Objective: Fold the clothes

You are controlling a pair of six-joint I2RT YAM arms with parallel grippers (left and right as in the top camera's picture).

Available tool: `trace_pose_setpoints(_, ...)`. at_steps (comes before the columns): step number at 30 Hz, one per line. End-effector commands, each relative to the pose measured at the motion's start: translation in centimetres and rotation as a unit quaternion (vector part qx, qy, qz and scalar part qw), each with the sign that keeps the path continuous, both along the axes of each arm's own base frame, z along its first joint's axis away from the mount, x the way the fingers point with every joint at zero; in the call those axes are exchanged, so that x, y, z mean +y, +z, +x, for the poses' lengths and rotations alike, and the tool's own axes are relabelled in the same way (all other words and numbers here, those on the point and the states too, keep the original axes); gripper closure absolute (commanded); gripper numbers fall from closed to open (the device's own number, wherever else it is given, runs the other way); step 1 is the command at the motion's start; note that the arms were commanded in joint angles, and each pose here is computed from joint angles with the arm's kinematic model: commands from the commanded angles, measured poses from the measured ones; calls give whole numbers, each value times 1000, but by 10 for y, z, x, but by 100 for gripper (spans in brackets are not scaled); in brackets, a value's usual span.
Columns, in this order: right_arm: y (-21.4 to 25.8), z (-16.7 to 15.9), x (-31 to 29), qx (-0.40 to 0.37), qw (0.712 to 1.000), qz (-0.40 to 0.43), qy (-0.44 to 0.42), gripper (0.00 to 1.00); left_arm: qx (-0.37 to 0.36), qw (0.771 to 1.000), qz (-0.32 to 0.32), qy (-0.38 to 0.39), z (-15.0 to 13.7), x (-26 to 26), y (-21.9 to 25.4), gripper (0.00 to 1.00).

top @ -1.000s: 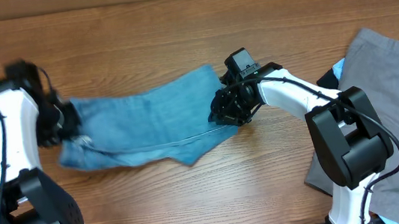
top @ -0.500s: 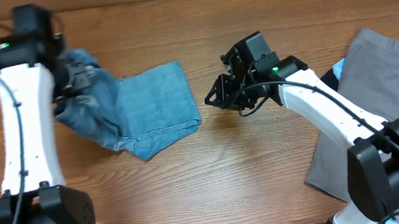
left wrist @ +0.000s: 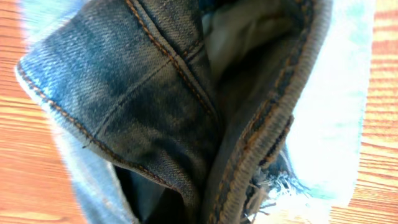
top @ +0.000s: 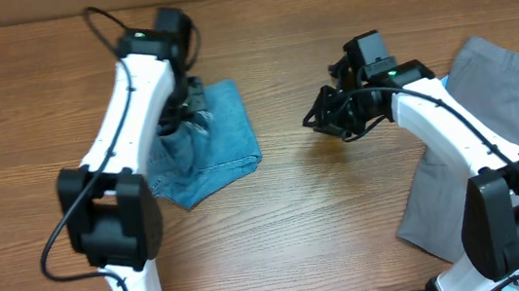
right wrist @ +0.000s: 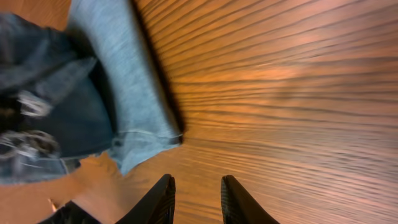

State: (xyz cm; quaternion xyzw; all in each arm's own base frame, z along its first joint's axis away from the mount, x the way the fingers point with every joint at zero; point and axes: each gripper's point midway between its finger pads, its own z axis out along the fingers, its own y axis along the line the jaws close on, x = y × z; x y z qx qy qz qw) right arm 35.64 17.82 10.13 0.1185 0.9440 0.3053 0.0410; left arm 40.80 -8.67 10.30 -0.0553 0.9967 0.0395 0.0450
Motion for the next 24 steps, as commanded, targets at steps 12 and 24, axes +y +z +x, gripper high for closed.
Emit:
trace_pose_setpoints(12, 12, 6, -6, -41, 999, -9, 29, 67, -1, 1000, 20, -1, -1, -19, 9, 0)
trace_pose_setpoints(24, 49, -7, 71, -180, 954, 99, 220, 40, -3, 995, -74, 64, 18, 75, 48, 26)
